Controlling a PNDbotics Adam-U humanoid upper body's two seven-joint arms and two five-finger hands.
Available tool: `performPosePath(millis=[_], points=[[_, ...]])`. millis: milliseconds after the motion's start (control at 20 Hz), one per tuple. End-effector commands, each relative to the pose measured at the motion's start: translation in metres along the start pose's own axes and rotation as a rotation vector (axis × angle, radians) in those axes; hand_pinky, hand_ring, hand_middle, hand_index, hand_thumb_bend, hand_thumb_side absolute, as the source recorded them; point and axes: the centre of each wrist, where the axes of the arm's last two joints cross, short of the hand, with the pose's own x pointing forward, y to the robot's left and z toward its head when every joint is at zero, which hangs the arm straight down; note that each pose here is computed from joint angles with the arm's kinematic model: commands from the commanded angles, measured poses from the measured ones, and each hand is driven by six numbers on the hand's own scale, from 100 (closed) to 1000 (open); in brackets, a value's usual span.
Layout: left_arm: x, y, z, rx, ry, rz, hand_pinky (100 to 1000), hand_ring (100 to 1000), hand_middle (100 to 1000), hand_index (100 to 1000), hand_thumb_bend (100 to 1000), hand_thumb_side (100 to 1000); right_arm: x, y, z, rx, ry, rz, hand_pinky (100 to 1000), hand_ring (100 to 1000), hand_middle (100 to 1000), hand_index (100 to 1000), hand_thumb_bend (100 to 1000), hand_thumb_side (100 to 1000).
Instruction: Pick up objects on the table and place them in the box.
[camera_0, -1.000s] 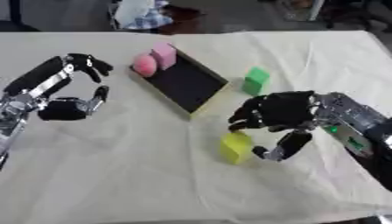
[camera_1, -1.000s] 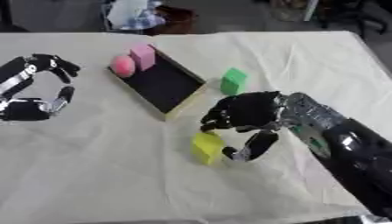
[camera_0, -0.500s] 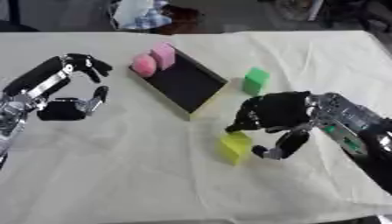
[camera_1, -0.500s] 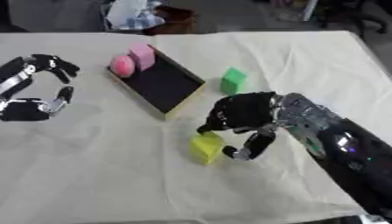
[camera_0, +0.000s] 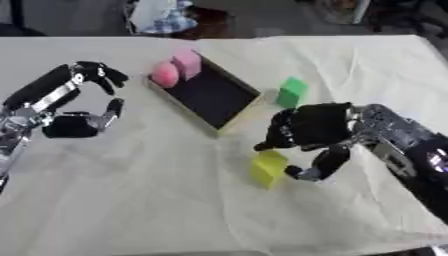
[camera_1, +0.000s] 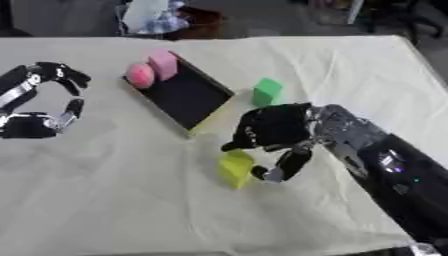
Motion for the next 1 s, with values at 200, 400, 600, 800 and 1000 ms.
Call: performPosePath(millis=[200, 400, 600, 800, 1000], points=[[0.002, 0.007, 0.001, 0.006, -0.009, -0.015, 792, 646, 672, 831, 100, 405, -0.006, -0.005, 0.005, 0.078, -0.043, 0.05, 873, 829, 807, 1000, 100, 661], [0.002, 0.007, 0.001, 0.005, -0.008, -0.014, 792, 646, 673, 831, 100, 406, -0.006, -0.005, 0.007, 0.073, -0.038, 0.053, 875, 839, 827, 1000, 100, 645], [0.002, 0.007, 0.001, 0.005, -0.008, -0.015, 793, 647, 672, 831, 100, 404, -0.006, -0.008, 0.009, 0.053, -0.036, 0.059, 876, 849, 834, 1000, 100, 616], [0.001, 0.007, 0.001, 0.005, -0.007, -0.015, 793, 647, 672, 831, 100, 404, -0.005, -0.012, 0.009, 0.034, -0.04, 0.066, 877, 854, 838, 1000, 100, 603], [0.001, 0.007, 0.002, 0.003, -0.005, -0.015, 793, 647, 671, 831, 100, 404, -0.004, -0.017, 0.007, 0.008, -0.051, 0.073, 879, 858, 840, 1000, 100, 566]])
